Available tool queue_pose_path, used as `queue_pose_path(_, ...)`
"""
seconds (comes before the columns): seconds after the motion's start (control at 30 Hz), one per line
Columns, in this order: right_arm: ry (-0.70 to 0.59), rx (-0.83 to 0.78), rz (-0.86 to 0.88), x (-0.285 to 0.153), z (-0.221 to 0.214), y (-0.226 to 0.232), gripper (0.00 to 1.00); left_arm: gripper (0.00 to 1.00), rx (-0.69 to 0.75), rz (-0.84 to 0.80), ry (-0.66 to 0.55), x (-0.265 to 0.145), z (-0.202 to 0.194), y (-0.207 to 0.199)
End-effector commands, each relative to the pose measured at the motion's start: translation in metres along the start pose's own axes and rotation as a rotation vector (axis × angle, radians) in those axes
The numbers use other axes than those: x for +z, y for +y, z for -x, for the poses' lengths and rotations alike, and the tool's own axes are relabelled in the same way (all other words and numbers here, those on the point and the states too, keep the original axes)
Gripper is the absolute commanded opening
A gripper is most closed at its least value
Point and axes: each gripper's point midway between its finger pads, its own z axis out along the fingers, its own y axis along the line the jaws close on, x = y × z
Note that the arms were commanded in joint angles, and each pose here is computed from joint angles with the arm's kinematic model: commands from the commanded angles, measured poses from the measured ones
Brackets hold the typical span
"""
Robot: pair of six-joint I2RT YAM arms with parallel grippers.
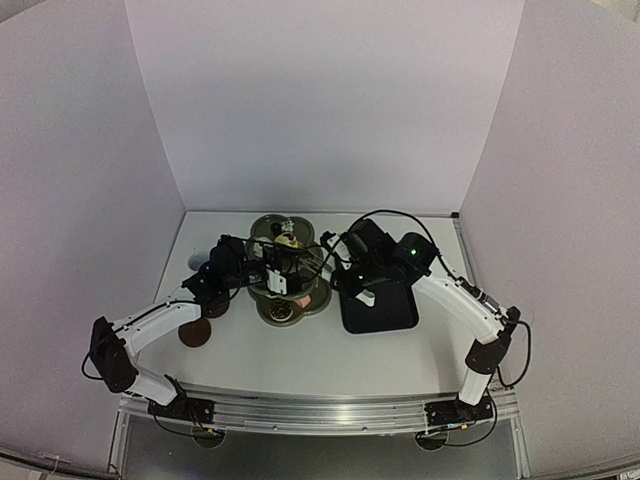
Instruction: Serve the afternoon tea
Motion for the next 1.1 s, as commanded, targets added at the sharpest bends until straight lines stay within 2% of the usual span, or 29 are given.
queue_pose_path(0.0, -0.059, -0.001, 0.006, -0.010, 0.016, 0.002, 0.32, 0.55, 0.053, 0.015, -0.020, 0.009, 0.005, 0.016)
queue_pose_path(0.37, -0.064, -0.003, 0.011, -0.011, 0.017, 0.003, 0.32, 0.56, 0.120, -0.062, 0.020, 0.019, -0.011, 0.000)
queue_pose_path(0.6, -0.060, -0.002, 0.007, -0.008, 0.018, 0.002, 0.32, 0.33, 0.144, -0.059, 0.008, 0.020, -0.009, 0.001)
queue_pose_path(0.8, -0.064, 0.003, -0.004, -0.009, 0.019, 0.000, 0.32, 0.21, 0.151, -0.040, -0.003, 0.018, -0.006, 0.002)
queue_pose_path(1.0, -0.069, 0.007, -0.010, -0.010, 0.019, -0.001, 0.33, 0.01, 0.143, -0.030, -0.016, 0.019, -0.005, 0.003)
queue_pose_path(1.07, -0.066, 0.010, -0.016, -0.009, 0.019, -0.002, 0.35, 0.00, 0.138, -0.024, -0.020, 0.019, -0.004, 0.004)
